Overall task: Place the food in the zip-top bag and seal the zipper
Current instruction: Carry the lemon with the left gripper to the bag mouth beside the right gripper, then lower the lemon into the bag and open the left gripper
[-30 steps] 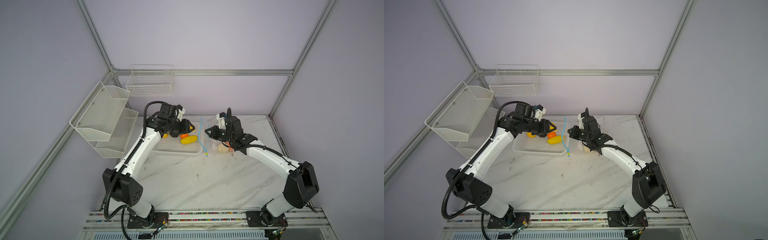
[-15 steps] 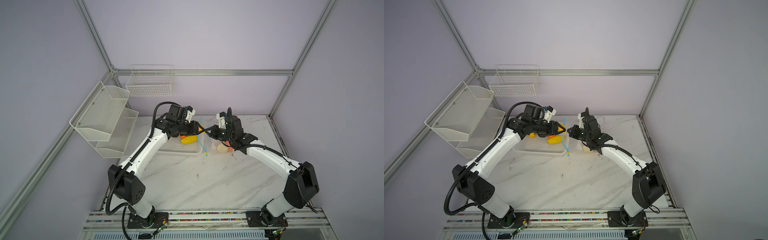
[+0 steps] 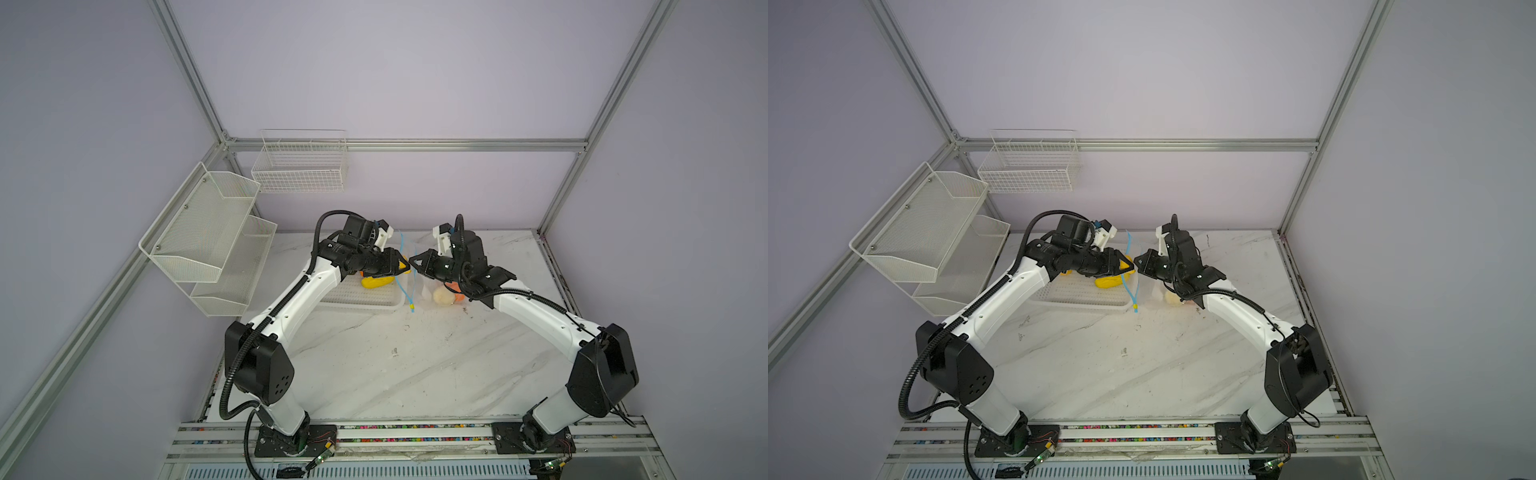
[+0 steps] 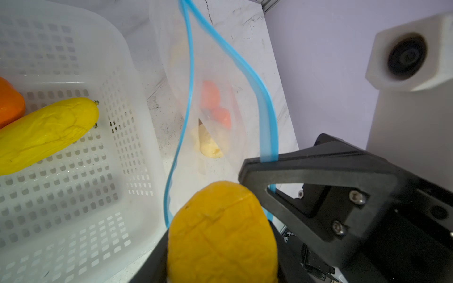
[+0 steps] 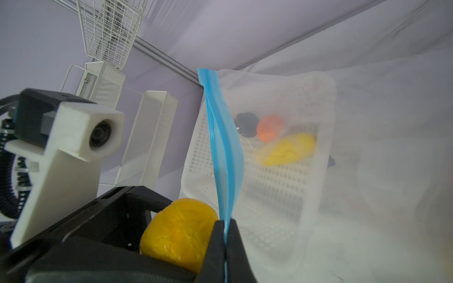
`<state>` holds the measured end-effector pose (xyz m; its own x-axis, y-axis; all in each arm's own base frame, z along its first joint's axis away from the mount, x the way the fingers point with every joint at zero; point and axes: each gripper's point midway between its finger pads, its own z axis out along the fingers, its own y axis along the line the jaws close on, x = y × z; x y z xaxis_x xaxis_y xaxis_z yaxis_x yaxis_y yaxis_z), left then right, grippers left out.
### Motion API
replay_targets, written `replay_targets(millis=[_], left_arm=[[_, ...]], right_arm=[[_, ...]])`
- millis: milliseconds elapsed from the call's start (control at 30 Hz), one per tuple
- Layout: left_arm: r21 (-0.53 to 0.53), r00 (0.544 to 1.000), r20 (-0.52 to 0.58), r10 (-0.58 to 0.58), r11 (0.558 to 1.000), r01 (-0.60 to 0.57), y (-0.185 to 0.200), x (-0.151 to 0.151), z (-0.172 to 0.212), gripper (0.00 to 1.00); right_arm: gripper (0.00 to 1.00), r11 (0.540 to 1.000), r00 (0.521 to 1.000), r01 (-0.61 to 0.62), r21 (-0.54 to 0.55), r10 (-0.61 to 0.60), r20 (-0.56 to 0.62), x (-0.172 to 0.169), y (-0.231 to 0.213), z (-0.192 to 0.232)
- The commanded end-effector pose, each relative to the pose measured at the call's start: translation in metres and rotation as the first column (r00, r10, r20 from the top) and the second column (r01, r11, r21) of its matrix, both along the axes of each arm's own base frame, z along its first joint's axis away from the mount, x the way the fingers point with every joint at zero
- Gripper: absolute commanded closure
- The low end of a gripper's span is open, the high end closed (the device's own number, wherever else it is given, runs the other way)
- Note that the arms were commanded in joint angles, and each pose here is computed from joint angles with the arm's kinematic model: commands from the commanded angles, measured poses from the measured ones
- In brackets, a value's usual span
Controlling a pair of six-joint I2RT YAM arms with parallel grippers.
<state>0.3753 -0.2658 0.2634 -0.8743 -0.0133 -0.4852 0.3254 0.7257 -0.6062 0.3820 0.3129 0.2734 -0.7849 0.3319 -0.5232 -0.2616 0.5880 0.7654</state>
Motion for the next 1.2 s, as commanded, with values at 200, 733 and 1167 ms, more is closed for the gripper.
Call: replay_targets(millis=[200, 733, 1167], left_arm=[[0.038, 0.999, 0.008, -0.042, 0.998, 0.042, -0.001, -0.002, -0.017, 0.62], [0.098, 1.000, -0.025, -0.010, 0.995, 0.012, -0.004, 0.001, -0.023, 0.58], [0.082, 1.000, -0.002, -0.031, 0.996, 0.031, -0.016, -0.001, -0.010, 0.32]], right_arm=[[1.00, 0.998, 0.998, -0.012, 0.065, 0.008, 0.069, -0.003, -0.001, 0.042], [1.00, 0.997, 0.998, -0.012, 0.079, 0.007, 0.069, -0.005, -0.001, 0.045], [1.00, 0.997, 0.998, -0.017, 0.080, 0.012, 0.068, -0.006, 0.000, 0.044]])
